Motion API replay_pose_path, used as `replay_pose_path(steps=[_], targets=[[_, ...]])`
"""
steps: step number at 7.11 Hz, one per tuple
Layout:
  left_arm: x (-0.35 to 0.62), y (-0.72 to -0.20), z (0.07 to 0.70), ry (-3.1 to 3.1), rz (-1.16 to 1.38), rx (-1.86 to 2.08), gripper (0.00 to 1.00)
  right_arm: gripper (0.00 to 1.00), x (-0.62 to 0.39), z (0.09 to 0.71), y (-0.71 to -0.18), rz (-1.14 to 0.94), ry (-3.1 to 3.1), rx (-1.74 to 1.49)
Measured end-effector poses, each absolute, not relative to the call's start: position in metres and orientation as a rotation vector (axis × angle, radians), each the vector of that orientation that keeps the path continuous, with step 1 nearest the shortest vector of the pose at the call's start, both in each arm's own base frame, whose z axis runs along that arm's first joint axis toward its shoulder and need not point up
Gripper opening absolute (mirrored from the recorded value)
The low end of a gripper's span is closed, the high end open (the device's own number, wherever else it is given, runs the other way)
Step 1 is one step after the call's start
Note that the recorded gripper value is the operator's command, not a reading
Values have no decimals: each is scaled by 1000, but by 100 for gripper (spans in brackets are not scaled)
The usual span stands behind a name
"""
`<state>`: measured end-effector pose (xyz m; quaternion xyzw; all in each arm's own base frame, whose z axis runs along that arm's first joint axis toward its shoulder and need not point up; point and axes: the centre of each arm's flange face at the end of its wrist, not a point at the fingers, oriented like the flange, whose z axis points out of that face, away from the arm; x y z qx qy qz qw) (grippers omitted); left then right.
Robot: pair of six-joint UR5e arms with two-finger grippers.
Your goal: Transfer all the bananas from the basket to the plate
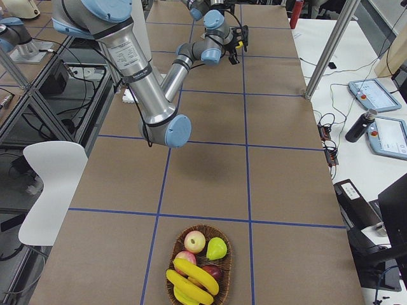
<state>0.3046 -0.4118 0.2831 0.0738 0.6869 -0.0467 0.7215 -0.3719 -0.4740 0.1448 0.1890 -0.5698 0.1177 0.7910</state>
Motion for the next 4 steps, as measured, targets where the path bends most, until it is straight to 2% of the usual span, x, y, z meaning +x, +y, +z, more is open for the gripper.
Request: replay_pose_path(steps=[2,4], targets=[[239,-385,377,1368,-249,97,0,100,-315,230,-504,173,-1092,392],[190,-366,445,1250,-506,-40,0,100,-264,294,-517,92,-1007,380]])
